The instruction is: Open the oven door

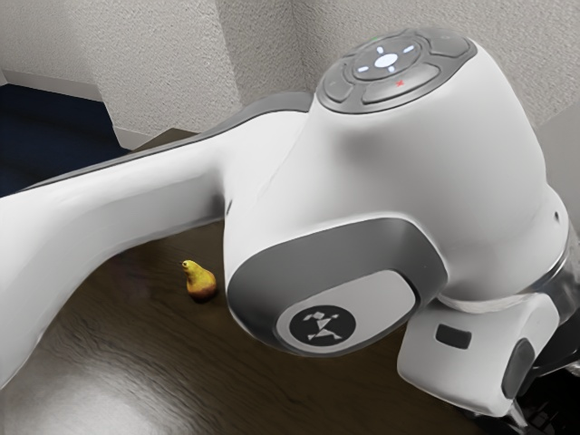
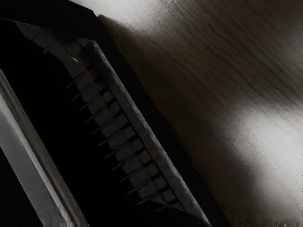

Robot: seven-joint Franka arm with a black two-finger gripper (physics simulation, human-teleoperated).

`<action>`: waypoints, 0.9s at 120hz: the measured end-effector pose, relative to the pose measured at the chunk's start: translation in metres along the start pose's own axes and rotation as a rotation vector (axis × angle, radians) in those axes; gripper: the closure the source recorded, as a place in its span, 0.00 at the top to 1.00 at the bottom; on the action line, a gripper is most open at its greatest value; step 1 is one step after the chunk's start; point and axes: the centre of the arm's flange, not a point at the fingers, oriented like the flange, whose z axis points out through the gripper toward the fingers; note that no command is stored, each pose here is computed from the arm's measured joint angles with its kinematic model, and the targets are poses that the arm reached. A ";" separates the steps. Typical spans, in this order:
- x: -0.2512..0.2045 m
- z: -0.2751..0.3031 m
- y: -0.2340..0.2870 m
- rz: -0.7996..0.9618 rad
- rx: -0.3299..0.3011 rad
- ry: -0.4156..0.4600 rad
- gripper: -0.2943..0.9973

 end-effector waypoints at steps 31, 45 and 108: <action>-0.006 0.010 0.005 -0.063 -0.020 -0.007 0.77; -0.012 0.023 0.016 -0.094 -0.047 -0.034 0.77; -0.412 -0.099 0.203 -1.386 -0.287 -0.244 0.76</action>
